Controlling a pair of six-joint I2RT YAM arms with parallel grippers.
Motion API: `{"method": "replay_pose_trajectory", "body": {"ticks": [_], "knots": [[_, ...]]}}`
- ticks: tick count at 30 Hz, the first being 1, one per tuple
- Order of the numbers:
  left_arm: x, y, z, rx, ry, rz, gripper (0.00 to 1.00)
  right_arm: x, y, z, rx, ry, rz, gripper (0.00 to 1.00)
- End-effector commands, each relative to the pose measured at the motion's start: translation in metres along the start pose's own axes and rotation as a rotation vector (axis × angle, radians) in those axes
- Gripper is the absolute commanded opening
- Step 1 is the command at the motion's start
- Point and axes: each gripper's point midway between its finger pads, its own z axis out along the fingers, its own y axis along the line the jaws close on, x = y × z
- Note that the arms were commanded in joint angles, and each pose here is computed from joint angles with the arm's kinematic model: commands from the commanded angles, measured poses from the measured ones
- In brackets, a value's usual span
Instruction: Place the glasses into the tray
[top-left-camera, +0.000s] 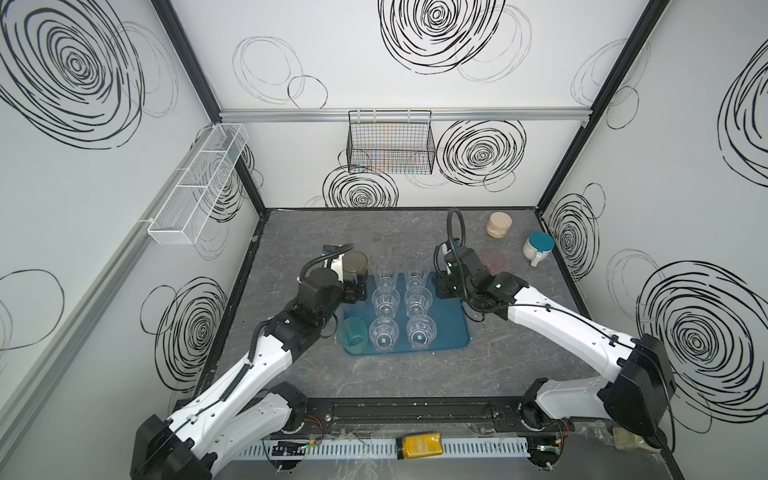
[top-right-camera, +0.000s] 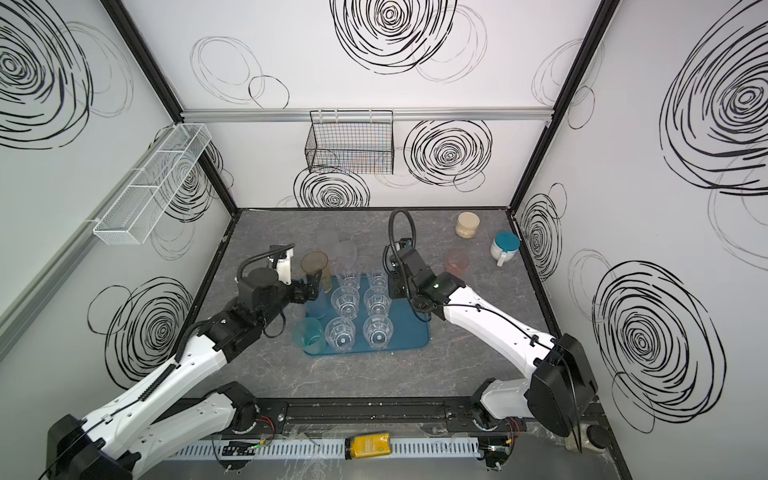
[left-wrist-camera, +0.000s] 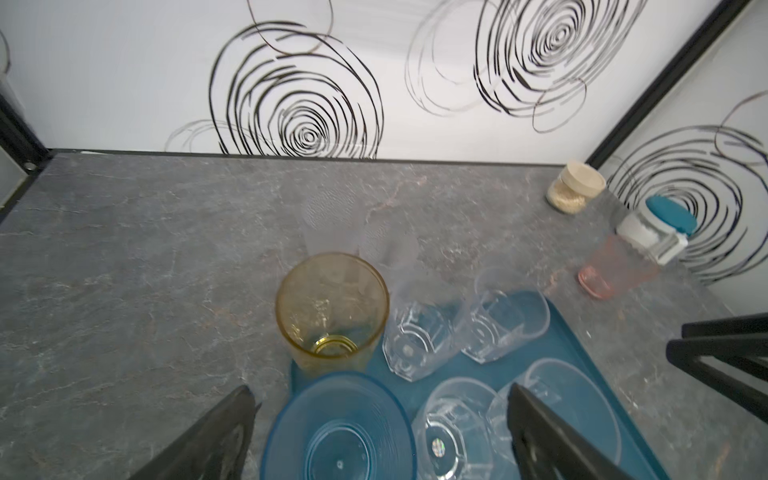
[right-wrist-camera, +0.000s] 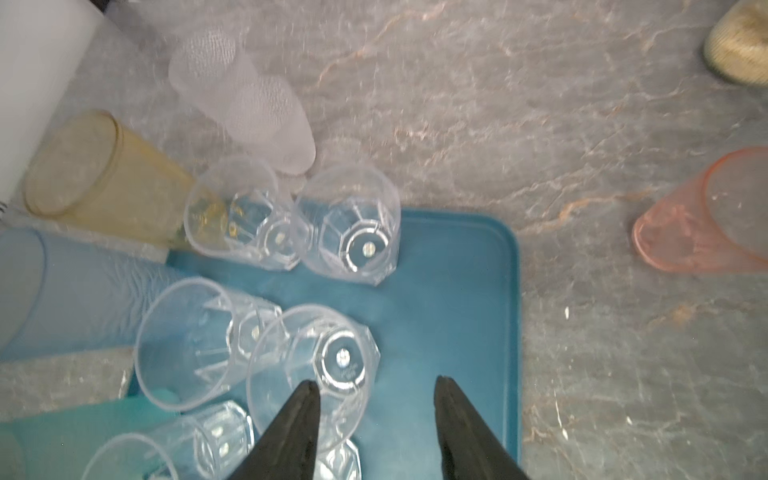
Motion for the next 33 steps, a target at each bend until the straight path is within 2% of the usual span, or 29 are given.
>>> {"method": "replay_pose_trajectory", "body": {"ticks": [1,6,11,15,19,23,33], "knots": [[-0.037,0.008,0.013,0.016,-0.013,0.014,0.98,-0.044,0.01,0.004,-0.049,-0.093,0.017,0.5],[-0.069,0.038,0.05,-0.025,0.03,-0.021,1.0,-0.045,0.011,0.022,-0.051,-0.049,-0.008,0.51],[-0.075,0.052,0.099,-0.006,0.139,-0.023,0.96,-0.032,0.001,0.035,-0.054,-0.005,0.007,0.51],[-0.059,0.049,0.139,0.061,0.228,-0.035,0.93,-0.025,-0.006,0.042,-0.058,0.029,0.026,0.51],[-0.041,0.061,0.173,0.006,0.31,0.0,0.91,-0.022,-0.011,0.046,-0.058,0.073,0.038,0.51],[-0.027,0.072,0.198,-0.034,0.353,0.02,0.89,-0.017,-0.014,0.052,-0.056,0.092,0.039,0.51],[0.016,0.072,0.243,-0.037,0.45,0.038,0.76,-0.009,-0.014,0.071,-0.048,0.172,0.052,0.51]]}}
